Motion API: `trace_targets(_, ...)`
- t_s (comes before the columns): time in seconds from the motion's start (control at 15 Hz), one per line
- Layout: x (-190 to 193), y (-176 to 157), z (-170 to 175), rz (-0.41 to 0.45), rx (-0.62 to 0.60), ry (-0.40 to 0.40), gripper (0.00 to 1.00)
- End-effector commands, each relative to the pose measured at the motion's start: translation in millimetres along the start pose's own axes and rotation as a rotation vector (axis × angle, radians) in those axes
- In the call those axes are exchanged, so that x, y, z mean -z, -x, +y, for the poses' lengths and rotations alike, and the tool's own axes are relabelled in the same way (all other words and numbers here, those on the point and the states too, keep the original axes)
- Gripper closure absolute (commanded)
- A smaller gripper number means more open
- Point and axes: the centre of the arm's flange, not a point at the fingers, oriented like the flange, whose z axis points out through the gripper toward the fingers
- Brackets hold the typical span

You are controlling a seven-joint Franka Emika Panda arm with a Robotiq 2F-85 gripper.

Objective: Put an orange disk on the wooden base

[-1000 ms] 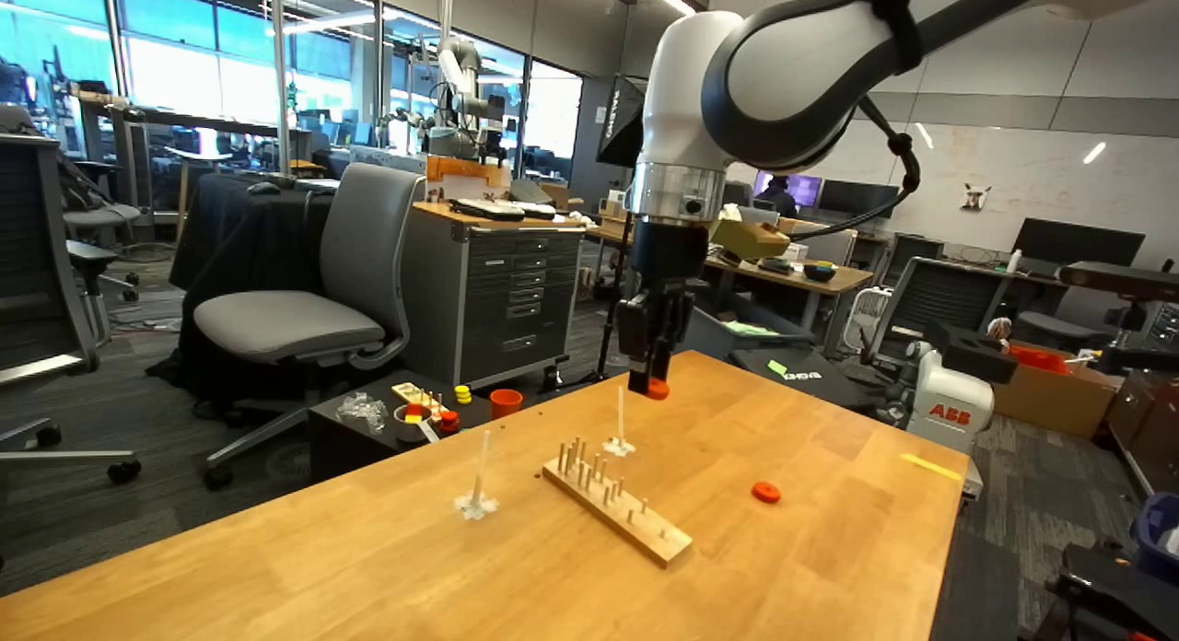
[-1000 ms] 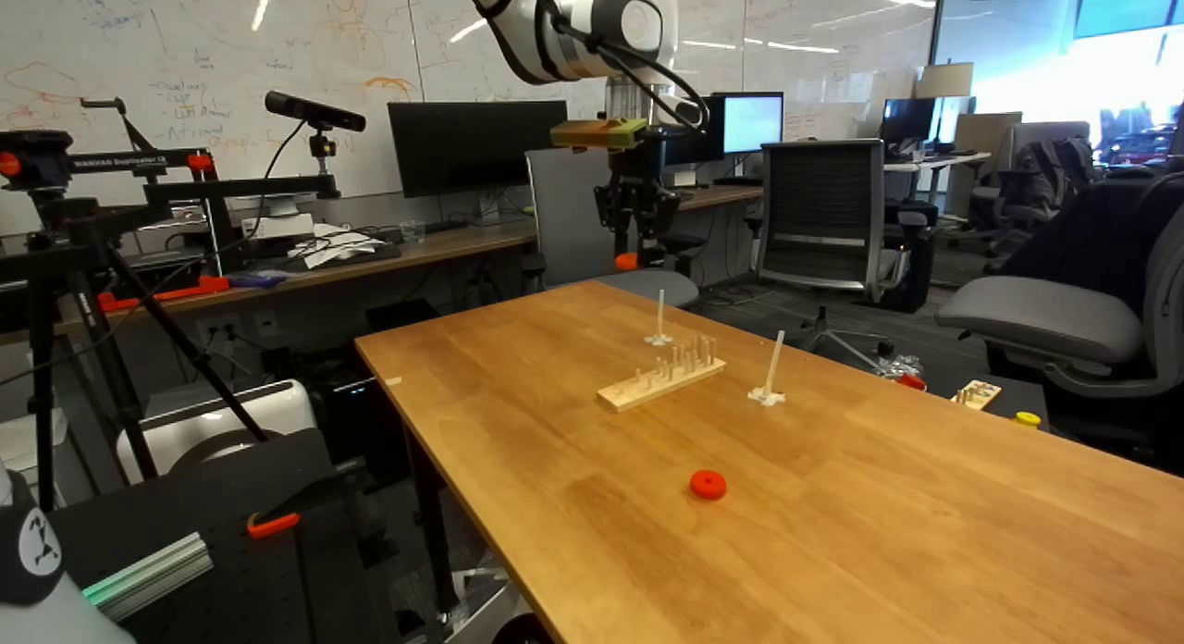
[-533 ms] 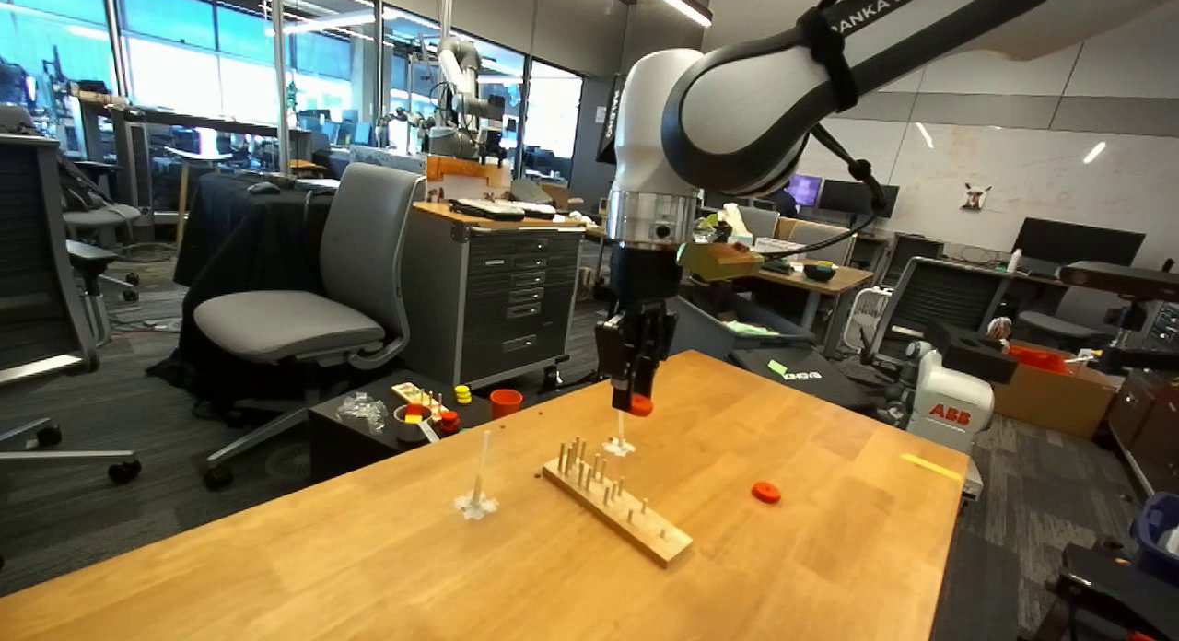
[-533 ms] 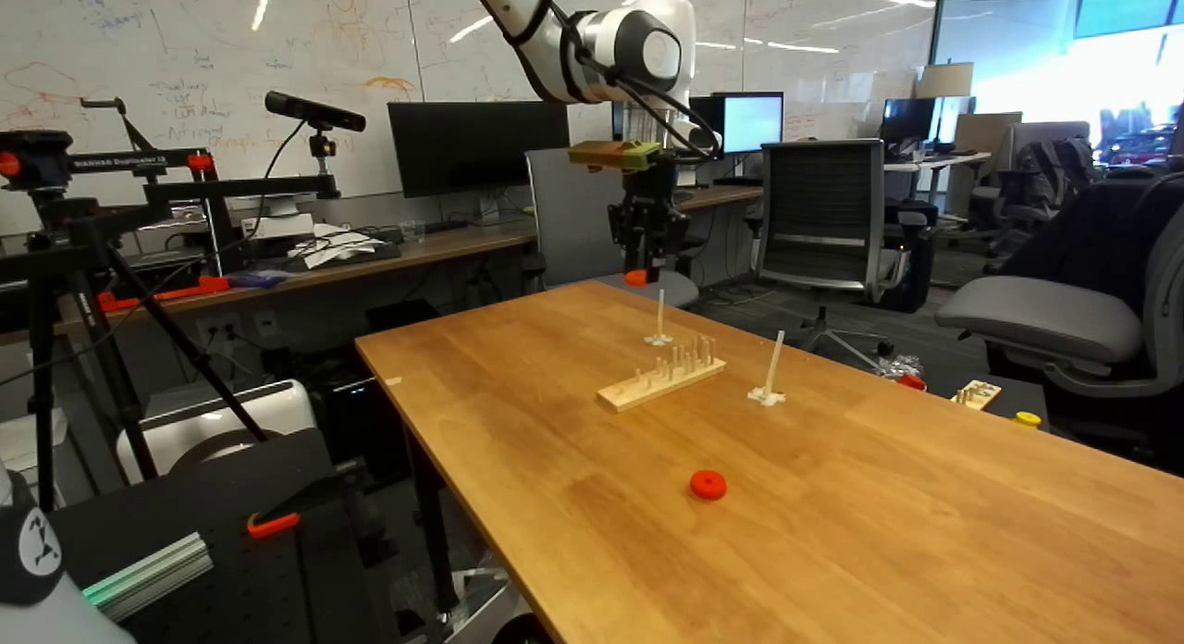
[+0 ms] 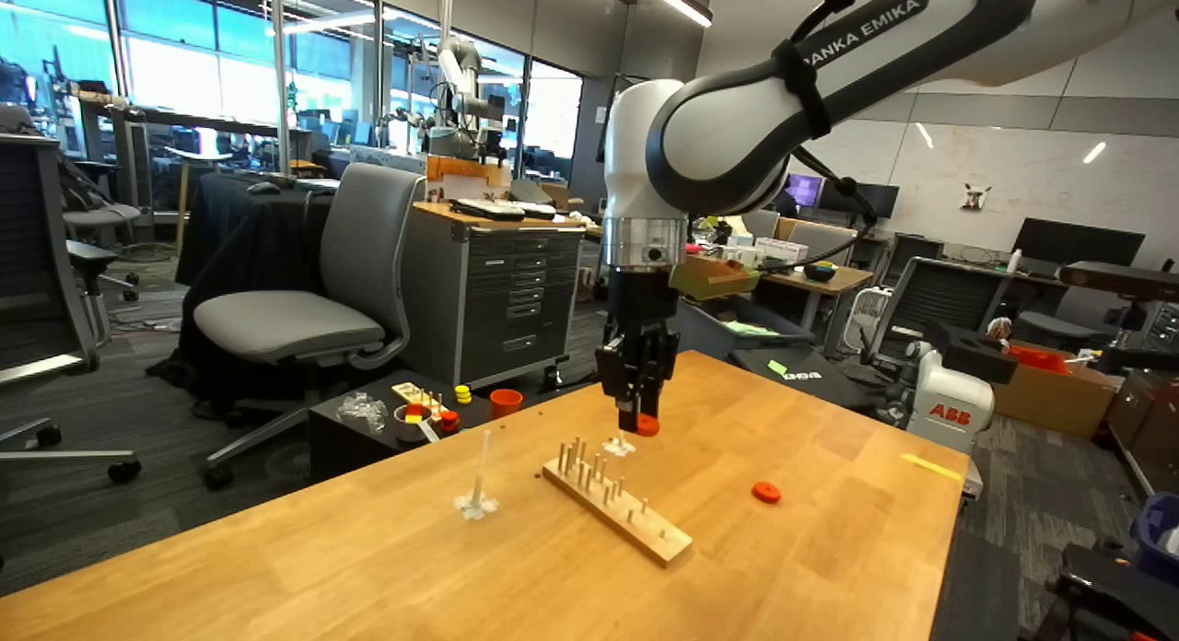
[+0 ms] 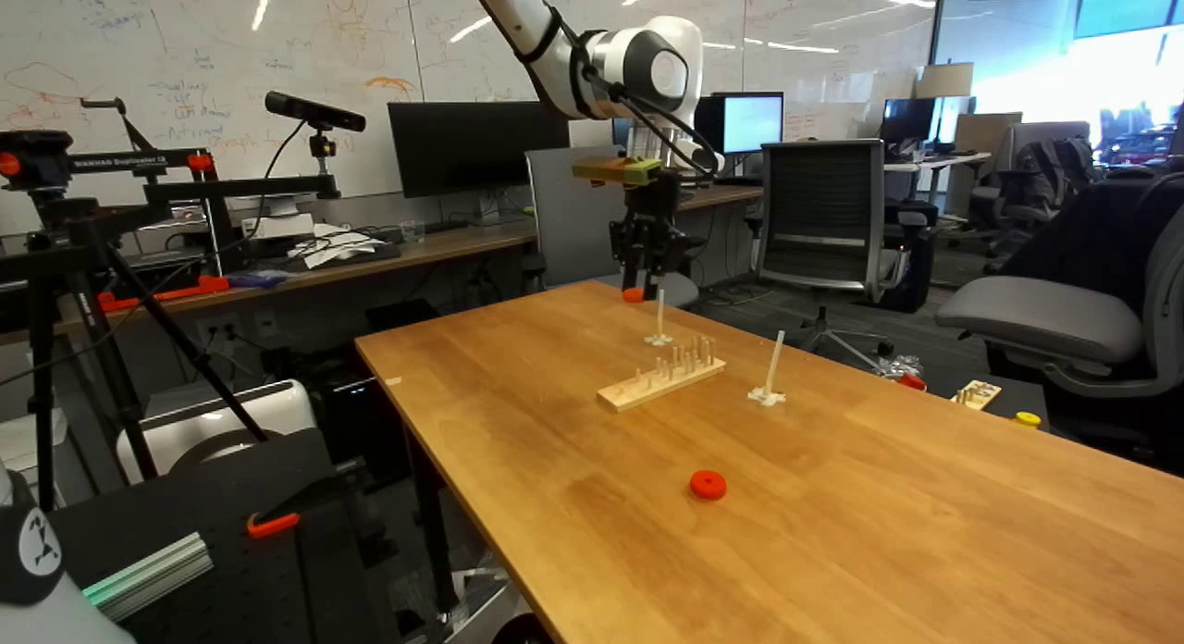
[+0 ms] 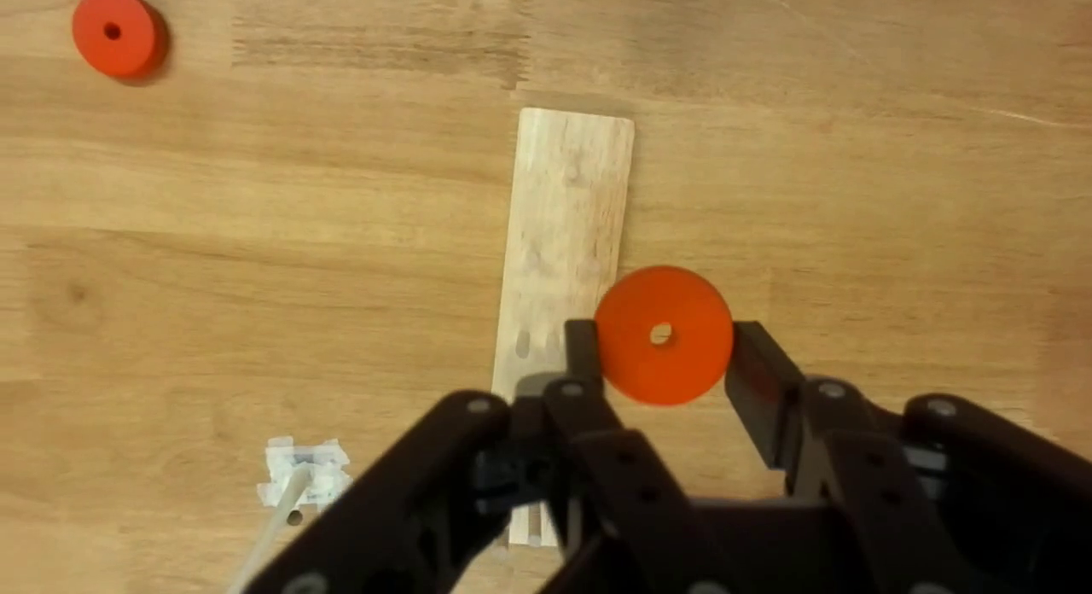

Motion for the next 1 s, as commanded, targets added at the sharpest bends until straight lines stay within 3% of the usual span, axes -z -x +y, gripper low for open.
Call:
trace_targets(0.0,0,-10,5,-0.022,-0.028,-0.002,0.82)
trace_targets(0.93,-36,-21,3,-0.057,-0.025,0.018,0.82)
